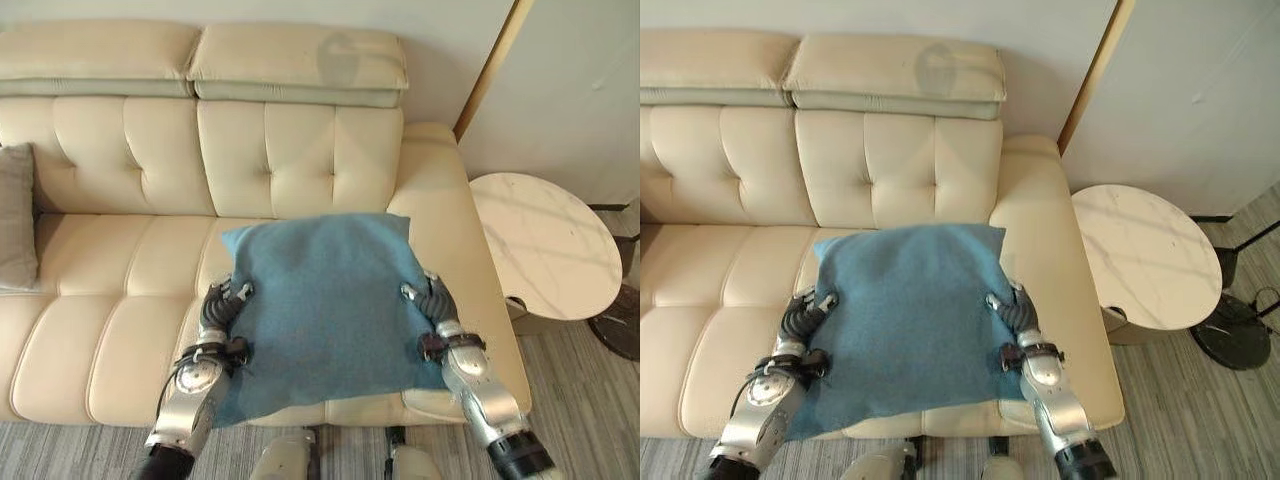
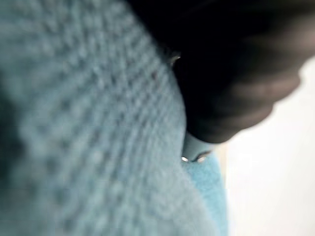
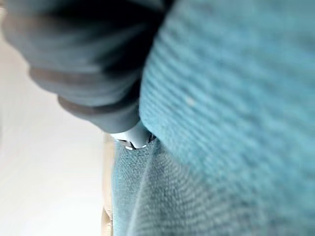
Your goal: Pick up all the scattered cushions and arrange them neatly on the sofa.
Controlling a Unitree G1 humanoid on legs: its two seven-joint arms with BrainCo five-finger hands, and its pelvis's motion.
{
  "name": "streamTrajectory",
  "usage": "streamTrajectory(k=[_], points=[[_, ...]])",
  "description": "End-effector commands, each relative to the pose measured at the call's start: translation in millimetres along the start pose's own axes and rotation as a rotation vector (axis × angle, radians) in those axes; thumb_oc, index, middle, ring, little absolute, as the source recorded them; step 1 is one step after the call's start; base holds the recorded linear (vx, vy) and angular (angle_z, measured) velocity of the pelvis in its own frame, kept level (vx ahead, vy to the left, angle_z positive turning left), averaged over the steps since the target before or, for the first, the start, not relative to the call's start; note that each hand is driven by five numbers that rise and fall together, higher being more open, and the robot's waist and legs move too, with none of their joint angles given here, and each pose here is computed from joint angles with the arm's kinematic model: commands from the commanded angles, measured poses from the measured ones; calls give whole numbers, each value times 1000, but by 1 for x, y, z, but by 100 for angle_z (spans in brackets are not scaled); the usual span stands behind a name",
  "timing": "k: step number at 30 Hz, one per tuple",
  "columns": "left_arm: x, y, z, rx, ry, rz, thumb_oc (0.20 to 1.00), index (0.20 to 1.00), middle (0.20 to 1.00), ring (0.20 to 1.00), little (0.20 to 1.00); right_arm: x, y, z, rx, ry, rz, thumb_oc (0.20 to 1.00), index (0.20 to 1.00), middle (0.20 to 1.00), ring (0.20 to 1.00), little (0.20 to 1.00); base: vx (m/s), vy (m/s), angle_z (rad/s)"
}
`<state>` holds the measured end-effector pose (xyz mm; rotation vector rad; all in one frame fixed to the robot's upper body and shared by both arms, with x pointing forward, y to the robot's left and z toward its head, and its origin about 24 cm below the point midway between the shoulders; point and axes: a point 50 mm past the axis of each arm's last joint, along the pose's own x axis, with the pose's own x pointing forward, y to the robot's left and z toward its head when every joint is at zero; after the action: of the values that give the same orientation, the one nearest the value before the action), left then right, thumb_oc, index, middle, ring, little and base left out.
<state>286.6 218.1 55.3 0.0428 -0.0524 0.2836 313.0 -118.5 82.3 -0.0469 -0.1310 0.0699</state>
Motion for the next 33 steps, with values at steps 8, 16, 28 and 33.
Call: streamTrajectory(k=[8,16,28,33], points=[[87,-54,242,105,-797,187,200,200,200,200,200,78,54,231,-75,-771,-166,200,200,200,200,200,-72,-49,8],[99,-60,340,352,-859,261,1000,1000,1000,1000,1000,97,3,298,-161,-806,-406,1000,1000,1000,1000,1000,-44,-35,22],[131,-17,269,371,-542,170,1000,1000,1000,1000,1000,128,-52,208,-351,-350,-275,1000,1000,1000,1000,1000,-13,-6,17],[129,1,246,262,-522,163,1000,1000,1000,1000,1000,120,-70,207,-365,-381,-313,1000,1000,1000,1000,1000,-27,-3,-8]])
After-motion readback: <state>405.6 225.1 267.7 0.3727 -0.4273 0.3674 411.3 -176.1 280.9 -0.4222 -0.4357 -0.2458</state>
